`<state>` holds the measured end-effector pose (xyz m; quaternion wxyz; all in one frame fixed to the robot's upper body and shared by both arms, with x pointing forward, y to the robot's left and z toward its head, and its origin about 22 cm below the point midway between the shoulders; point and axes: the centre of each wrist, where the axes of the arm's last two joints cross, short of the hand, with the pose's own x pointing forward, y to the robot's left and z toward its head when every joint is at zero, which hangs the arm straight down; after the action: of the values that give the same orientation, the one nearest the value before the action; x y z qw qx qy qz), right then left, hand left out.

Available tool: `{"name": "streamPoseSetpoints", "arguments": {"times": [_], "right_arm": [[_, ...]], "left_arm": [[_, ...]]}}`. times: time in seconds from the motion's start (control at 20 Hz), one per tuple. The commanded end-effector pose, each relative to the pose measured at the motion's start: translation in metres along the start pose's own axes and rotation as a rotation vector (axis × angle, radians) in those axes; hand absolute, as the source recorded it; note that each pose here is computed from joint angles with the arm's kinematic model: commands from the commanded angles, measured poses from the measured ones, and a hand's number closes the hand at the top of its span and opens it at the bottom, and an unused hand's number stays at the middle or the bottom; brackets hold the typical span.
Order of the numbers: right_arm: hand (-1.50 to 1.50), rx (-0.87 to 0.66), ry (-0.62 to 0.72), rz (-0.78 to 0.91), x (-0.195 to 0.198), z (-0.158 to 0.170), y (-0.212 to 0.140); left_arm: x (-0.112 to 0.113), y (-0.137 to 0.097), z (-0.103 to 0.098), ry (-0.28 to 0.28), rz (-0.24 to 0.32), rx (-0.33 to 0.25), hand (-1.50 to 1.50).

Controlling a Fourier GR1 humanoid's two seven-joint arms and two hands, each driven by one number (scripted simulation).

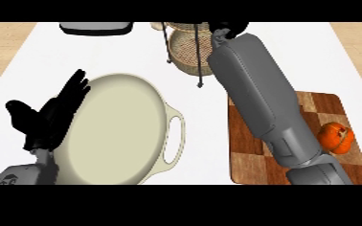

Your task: Pick the can from the cutting board and place it in the tiered basket

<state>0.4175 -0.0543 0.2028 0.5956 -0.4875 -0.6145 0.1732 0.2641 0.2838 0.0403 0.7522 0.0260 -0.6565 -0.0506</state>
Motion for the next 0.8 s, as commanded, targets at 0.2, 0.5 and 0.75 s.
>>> {"name": "streamPoseSetpoints", "arguments": {"times": [0.2, 0.5, 0.75], "right_arm": [[1.50, -0.164, -0.019, -0.070, -0.012, -0.014, 0.032], [-1.50, -0.126, -0.033, -0.018, -0.020, -0.019, 0.048], [-1.50, -0.173, -0.009, -0.129, -0.007, -0.025, 0.039]], "left_arm": [[-0.009, -0.010, -0.010, -0.004, -0.017, -0.023, 0.00], [-0.001, -0.004, -0.004, -0.008, -0.006, -0.009, 0.00], [0.016, -0.011, -0.004, -0.002, -0.006, -0.015, 0.00]]}}
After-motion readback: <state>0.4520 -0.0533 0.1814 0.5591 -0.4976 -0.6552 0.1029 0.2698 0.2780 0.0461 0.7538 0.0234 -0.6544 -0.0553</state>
